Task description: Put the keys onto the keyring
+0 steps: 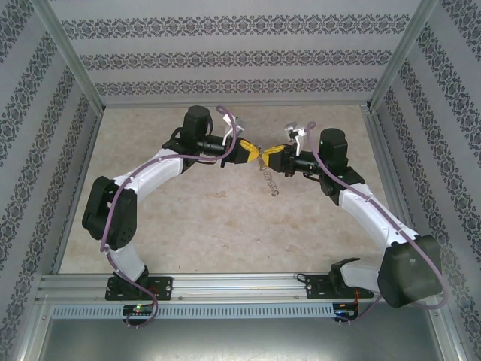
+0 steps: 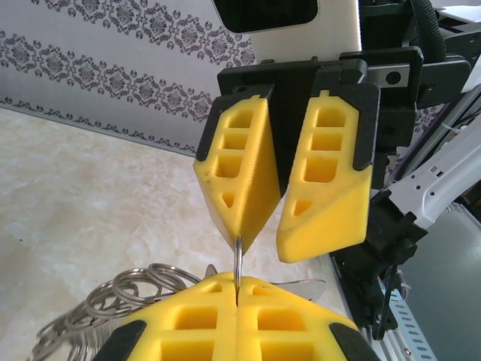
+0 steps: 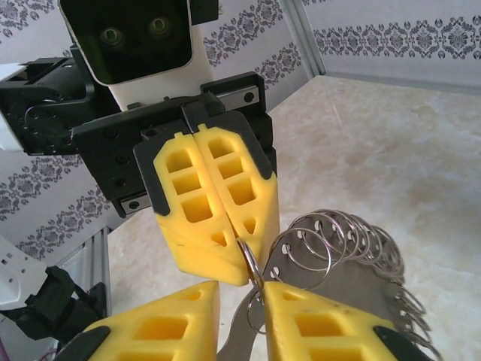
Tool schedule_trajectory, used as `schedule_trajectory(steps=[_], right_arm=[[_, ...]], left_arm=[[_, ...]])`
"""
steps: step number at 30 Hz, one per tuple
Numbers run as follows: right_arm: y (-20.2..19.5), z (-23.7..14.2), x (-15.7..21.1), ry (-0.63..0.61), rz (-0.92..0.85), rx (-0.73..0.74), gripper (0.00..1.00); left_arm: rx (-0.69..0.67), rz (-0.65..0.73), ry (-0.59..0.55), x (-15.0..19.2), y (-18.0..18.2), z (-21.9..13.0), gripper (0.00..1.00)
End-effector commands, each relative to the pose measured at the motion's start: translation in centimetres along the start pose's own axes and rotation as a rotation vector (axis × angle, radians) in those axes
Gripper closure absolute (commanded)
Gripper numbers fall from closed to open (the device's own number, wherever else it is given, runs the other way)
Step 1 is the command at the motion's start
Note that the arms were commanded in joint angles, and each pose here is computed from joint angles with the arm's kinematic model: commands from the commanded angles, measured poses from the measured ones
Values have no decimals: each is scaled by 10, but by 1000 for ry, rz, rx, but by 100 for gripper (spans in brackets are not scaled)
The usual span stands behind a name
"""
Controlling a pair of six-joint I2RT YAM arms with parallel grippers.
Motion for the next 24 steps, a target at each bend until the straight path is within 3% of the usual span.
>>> schedule_trajectory(steps=[1,5,9,24], right_arm=[[16,5,-16,-18,-75,-72,81],[17,5,-18,-17,-79,-82,81],[18,6,-18,-15,-80,-91,71],[11,4,-23,-13,-113,-66,70]], left_arm=[[46,68,-30,-14,-15,0,100],[48,65,-29,-13,-14,0,100],[49,66,-30,-13,-14,0,100],[128,47,4,-11,-21,1,100]])
Point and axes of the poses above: each hand's point on the last joint's axis, 136 mm out from that joint toward the fingers, its own z axis out along the fingers, its own y axis along the line the jaws close on, x = y × z, the point moved 7 cm from there along -z, back along the fingers
